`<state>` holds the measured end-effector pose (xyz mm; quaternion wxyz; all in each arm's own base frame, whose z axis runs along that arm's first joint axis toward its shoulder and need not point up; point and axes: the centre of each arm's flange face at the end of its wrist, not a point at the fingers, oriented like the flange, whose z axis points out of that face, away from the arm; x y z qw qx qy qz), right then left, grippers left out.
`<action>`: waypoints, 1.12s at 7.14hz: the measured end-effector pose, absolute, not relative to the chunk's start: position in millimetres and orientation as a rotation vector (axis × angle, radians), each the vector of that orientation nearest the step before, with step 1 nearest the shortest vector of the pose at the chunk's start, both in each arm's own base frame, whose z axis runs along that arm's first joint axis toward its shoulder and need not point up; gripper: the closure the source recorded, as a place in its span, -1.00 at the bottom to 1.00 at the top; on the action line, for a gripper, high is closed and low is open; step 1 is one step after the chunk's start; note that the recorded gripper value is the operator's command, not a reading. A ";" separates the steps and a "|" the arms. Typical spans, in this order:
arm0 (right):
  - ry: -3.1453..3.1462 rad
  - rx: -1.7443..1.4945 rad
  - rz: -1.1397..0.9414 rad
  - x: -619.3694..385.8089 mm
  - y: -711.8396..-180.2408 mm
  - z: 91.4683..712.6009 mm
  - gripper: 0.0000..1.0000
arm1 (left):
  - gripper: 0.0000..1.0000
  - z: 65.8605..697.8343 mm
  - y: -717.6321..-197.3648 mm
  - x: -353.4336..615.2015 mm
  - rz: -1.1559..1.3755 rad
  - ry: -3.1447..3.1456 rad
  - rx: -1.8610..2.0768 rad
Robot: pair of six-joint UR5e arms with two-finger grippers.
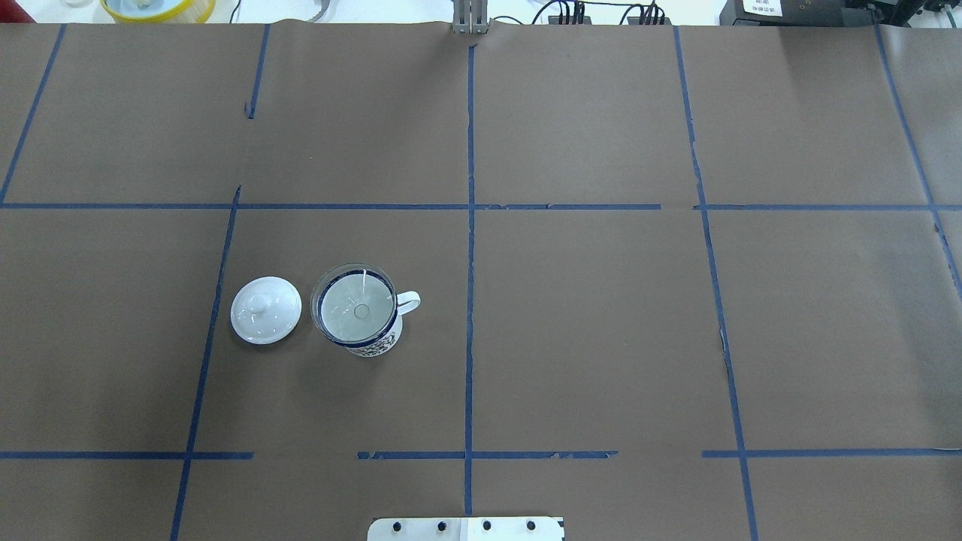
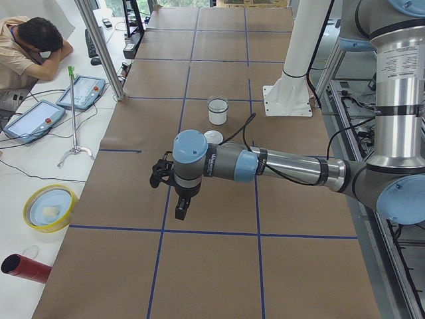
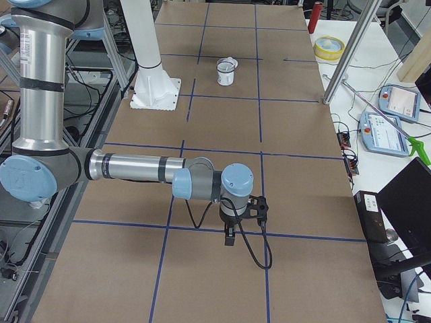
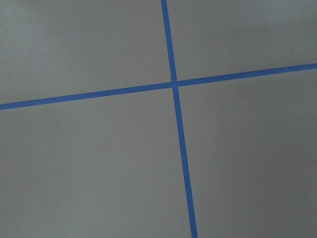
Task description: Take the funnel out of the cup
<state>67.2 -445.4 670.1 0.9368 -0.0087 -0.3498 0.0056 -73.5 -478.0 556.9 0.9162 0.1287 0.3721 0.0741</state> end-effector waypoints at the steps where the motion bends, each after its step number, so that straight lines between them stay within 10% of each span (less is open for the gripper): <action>1: -0.715 -0.018 0.011 67.1 -445.4 670.2 -1.00 | -1.00 523.8 -509.1 -73.2 0.194 0.753 0.363; 8: -0.715 -0.018 0.011 67.1 -445.4 670.1 -1.00 | -1.00 410.3 -539.9 72.1 0.166 0.887 0.518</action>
